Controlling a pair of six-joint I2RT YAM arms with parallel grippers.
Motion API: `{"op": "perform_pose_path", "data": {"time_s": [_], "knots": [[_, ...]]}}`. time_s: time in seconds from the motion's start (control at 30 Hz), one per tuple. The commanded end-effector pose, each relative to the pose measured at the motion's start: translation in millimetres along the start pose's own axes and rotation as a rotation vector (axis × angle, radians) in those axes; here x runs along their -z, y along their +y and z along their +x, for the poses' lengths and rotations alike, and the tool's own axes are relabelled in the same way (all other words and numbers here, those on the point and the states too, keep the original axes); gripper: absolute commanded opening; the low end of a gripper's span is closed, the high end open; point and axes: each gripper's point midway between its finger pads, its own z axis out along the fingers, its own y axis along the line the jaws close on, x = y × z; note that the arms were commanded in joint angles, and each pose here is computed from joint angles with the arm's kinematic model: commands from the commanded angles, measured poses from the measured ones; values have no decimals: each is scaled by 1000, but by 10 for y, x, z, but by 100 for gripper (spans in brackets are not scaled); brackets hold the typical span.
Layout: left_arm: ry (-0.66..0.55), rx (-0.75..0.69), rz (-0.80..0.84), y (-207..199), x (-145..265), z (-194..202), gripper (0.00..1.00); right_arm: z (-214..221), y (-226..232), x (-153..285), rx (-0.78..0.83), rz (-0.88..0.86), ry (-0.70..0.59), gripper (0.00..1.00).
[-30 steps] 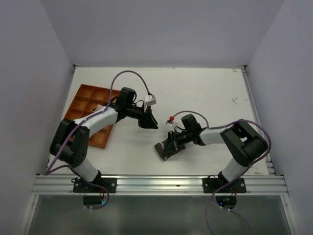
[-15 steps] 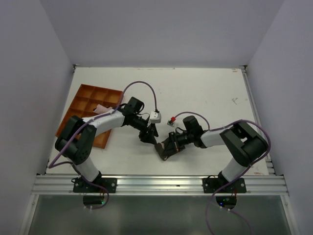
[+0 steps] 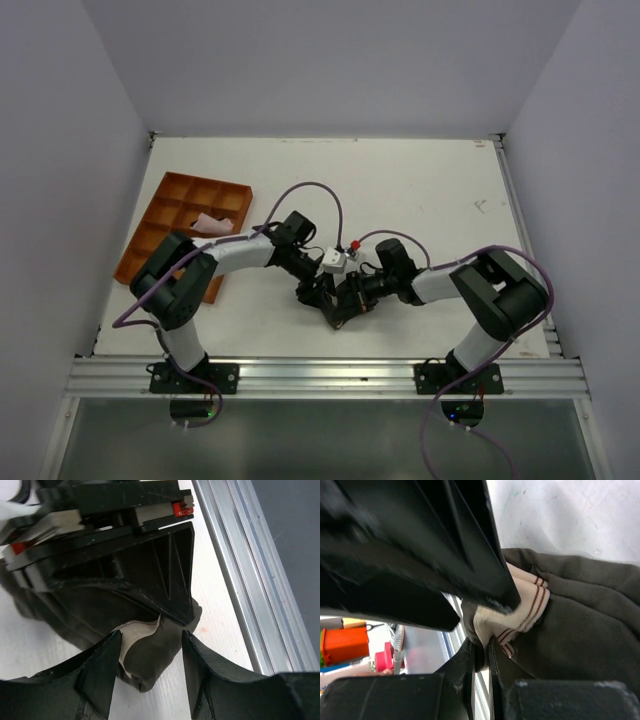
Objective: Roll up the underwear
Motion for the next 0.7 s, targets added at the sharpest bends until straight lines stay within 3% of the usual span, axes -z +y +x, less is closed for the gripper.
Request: {"op": "perform_pose_path", "data": {"time_s": [0.0, 0.17, 0.23, 0.27, 0.3, 0.47, 0.67], "knots": [[2, -85, 37, -10, -118, -56, 55, 23, -15, 19, 20, 16, -15, 0], [15, -93, 51, 9, -137, -43, 47, 45, -7, 35, 18, 23, -16, 0], [16, -96, 56, 8, -142, -38, 37, 54, -11, 49, 15, 32, -15, 0], [15, -96, 64, -2, -146, -32, 23, 46, -6, 61, 19, 39, -21, 0], [12, -95, 72, -2, -154, -37, 17, 46, -2, 69, 22, 44, -23, 0], [-12, -46, 157, -8, -219, -94, 0, 83, -43, 158, 9, 124, -45, 13], [0, 22, 195, 62, -267, -127, 0, -48, -93, 384, 31, 296, -167, 20]]}}
